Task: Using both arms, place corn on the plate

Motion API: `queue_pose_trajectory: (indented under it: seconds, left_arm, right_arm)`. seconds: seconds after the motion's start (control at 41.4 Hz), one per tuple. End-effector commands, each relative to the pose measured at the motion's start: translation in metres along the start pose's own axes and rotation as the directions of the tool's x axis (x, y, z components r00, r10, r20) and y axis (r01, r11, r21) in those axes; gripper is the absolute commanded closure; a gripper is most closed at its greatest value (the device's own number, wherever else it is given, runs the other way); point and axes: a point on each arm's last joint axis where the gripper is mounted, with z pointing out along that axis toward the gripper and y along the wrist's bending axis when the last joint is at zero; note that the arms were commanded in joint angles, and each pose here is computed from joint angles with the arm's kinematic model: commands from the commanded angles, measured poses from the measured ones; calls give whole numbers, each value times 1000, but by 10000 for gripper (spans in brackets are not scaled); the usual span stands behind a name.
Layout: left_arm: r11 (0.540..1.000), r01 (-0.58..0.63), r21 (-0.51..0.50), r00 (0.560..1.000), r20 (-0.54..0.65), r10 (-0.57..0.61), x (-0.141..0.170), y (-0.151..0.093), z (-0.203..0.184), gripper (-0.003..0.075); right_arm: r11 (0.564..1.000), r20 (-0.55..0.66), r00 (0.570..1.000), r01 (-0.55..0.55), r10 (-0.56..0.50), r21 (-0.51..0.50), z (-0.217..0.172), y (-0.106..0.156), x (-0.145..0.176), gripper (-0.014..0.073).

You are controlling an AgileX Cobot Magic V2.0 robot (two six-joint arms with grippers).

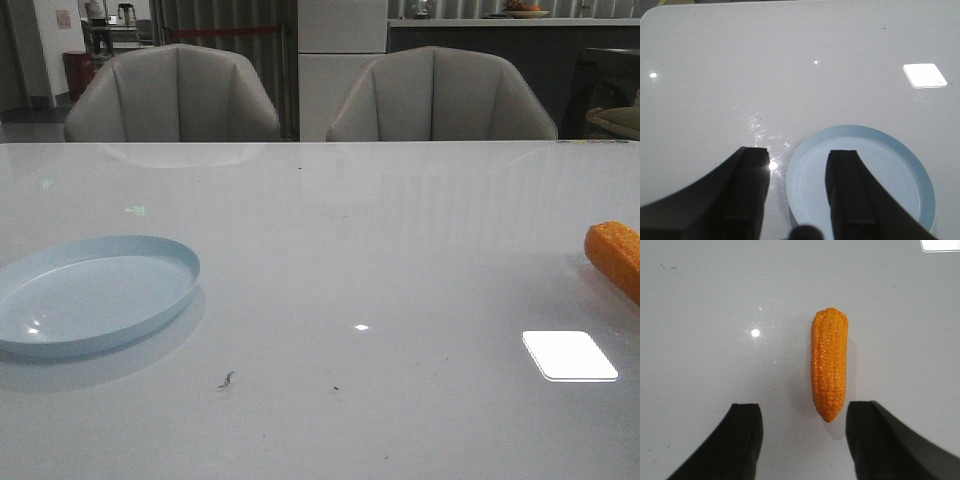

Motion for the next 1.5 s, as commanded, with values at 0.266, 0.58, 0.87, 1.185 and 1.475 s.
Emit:
queue_pose_trajectory:
  seconds: [0.266,0.58,0.87,1.185,1.475]
  left_arm:
    - [997,75,36,981,-181,-67,-35,-4,34,260]
    - [950,302,-81,867,-391,-309,-30,12,100,260]
    - [945,303,-125,794,-515,-323,-2,16,153,260]
    - [943,298,-148,754,-570,-327,22,17,182,260]
    - [943,293,-160,722,-609,-328,36,17,191,342]
  right_arm:
    - [1000,99,995,18,-18,4,-7,1,-16,106]
    - [1000,91,996,18,-18,4,-7,1,-15,106]
    - [1000,92,996,18,-18,4,-7,1,-16,106]
    - [1000,92,996,18,-18,4,-7,1,-16,106]
    - [1000,92,996,18,-18,4,-7,1,-16,106]
